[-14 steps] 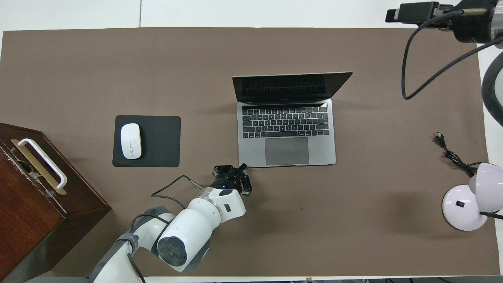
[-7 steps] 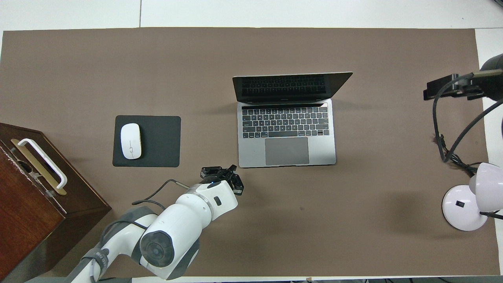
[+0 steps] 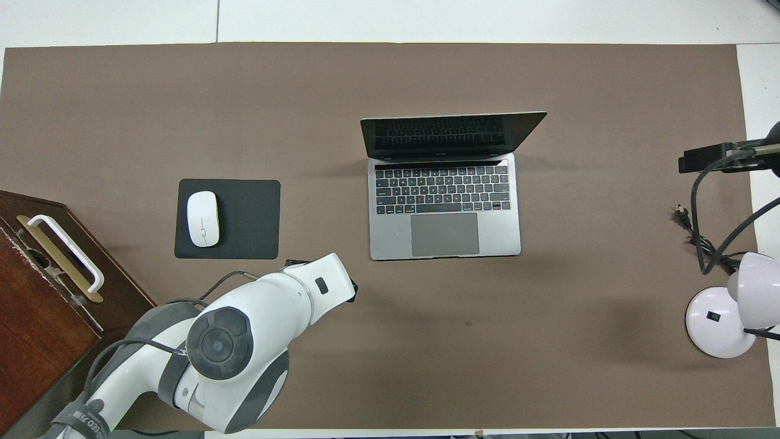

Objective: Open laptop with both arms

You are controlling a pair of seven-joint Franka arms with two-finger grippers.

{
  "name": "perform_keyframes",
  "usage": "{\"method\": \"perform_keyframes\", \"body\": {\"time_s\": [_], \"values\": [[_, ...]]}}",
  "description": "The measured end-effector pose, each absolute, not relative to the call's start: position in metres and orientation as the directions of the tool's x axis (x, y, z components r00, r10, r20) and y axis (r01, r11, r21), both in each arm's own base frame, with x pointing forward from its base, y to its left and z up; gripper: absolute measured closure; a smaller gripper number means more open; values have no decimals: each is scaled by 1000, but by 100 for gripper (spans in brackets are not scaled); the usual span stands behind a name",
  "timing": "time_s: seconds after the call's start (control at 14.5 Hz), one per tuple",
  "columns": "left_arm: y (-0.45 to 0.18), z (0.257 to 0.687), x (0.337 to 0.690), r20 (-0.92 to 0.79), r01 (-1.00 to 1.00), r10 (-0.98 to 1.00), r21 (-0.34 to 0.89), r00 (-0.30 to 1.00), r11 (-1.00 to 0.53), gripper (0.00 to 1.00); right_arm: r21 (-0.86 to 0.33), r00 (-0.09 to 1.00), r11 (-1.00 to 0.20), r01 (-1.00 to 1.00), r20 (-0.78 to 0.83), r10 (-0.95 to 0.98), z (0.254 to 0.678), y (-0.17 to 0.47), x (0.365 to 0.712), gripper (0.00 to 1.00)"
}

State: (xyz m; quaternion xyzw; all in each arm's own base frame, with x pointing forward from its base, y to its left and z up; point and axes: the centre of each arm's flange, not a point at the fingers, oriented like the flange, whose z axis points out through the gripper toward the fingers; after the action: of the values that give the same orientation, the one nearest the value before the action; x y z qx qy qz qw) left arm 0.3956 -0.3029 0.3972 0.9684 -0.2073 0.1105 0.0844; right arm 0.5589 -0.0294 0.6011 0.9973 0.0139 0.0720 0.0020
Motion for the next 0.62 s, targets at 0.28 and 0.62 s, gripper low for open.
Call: {"method": "perform_keyframes", "body": {"time_s": [0.28,0.62], "values": [[-286,428,410,165,-382,-362,111,917,-917,99,8,986,-999,33,161,34,628,-27,555,0],[-223,482,427,82,-393,-386,91,919,-915,99,4,994,-999,35,106,35,634,-26,547,0]]}}
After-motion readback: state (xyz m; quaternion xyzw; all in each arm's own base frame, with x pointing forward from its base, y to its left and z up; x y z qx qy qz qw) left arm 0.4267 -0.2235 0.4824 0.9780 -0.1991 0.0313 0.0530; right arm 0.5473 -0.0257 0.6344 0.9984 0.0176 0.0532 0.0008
